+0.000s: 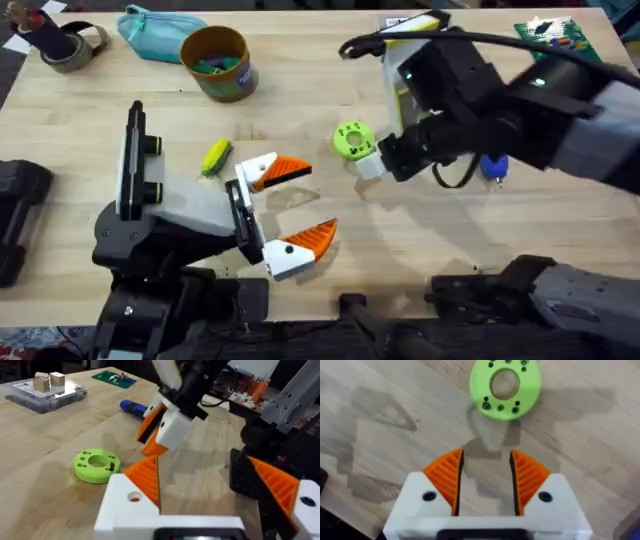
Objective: Pick up the gripper from the table and insert it into the empty holder that is missing its gripper. Then pick up a screw, insert it into the mounting hole, and use the screwdriver to tighten it. Finally, clean up the table by picking up the vegetable and placing it into the bucket.
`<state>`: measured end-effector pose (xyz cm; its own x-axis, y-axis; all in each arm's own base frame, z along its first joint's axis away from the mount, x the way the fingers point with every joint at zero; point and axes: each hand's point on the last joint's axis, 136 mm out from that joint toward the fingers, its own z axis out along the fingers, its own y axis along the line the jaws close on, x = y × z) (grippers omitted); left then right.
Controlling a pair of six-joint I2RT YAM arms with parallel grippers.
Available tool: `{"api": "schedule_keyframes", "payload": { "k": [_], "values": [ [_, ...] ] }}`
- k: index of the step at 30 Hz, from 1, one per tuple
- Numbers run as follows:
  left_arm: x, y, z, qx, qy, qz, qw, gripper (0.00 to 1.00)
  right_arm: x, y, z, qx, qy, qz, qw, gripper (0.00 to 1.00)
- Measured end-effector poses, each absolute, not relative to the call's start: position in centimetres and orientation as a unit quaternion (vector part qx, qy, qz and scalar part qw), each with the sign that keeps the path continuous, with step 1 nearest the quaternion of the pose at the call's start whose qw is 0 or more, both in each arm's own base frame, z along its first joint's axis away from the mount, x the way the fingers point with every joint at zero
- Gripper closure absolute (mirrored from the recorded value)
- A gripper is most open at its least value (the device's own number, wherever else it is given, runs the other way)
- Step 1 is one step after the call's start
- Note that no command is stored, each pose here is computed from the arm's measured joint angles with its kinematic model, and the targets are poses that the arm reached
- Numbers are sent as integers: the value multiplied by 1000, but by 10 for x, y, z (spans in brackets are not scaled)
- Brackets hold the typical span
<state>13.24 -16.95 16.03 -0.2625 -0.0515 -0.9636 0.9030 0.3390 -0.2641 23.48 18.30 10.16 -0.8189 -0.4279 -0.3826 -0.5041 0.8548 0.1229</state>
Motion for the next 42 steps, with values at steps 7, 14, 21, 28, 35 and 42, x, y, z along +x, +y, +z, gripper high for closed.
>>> {"api": "schedule_keyframes", "payload": {
  "k": [7,14,21,28,35,42],
  "values": [
    [132,-169,160,332,641,-469,509,8,237,190,111,-261,935,101,216,469],
    [132,-169,160,332,641,-469,508,8,247,196,101,-260,936,92,219,469],
    [132,-169,160,332,641,-469,509,8,272,214,99,-261,938,86,210,469],
    [132,-169,160,332,641,-469,508,8,275,217,85,-250,946,81,190,469],
    [132,-169,160,332,641,-469,509,8,274,216,76,-236,952,78,177,469],
    [132,-169,160,332,641,-469,509,8,274,216,69,-234,955,74,167,469]
  ]
}}
